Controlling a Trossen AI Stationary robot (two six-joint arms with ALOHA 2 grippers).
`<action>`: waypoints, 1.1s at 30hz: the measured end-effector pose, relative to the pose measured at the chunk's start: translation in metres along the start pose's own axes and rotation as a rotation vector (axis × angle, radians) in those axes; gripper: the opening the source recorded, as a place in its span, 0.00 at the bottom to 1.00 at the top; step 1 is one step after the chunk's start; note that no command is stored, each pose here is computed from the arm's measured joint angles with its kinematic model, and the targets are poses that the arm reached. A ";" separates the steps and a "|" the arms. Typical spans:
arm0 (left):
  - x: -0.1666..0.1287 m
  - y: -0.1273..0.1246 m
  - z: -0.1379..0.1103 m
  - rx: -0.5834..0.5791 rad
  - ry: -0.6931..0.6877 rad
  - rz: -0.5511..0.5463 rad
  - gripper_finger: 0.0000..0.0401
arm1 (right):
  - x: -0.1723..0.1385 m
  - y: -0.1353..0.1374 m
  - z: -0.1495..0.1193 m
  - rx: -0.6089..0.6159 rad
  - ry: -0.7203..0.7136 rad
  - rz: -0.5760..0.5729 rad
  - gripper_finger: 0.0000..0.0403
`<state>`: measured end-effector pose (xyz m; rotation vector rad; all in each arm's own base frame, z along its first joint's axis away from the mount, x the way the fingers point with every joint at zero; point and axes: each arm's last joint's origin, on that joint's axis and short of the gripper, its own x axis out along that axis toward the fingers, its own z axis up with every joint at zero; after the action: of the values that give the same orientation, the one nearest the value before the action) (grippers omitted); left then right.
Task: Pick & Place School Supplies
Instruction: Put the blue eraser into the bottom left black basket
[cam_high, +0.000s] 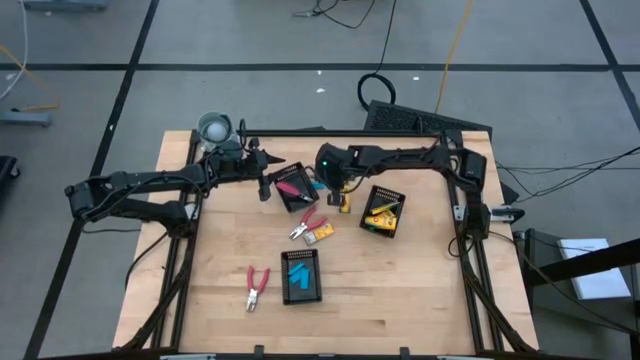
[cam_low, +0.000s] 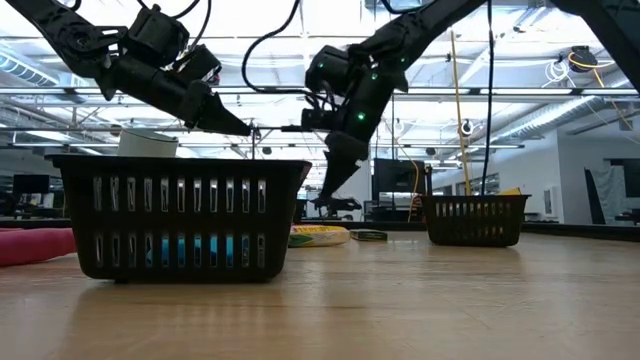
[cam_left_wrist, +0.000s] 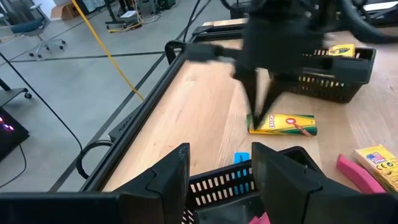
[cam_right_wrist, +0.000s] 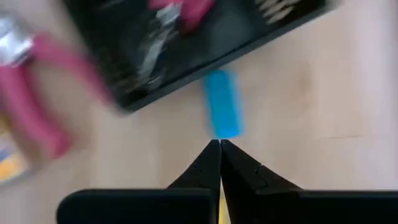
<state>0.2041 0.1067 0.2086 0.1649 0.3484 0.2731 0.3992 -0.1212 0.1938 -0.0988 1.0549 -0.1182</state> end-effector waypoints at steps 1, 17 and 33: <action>0.000 0.000 0.000 0.000 0.000 0.000 0.44 | 0.001 0.002 -0.001 -0.006 0.005 0.035 0.01; 0.000 0.000 0.000 0.015 -0.002 0.002 0.44 | 0.033 -0.002 -0.007 -0.099 0.029 -0.023 0.60; -0.001 0.005 -0.002 -0.002 0.002 0.005 0.44 | 0.052 -0.009 0.013 -0.118 0.097 0.031 0.58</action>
<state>0.2013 0.1114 0.2085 0.1632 0.3497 0.2788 0.4358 -0.1376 0.1564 -0.1847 1.1597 -0.0326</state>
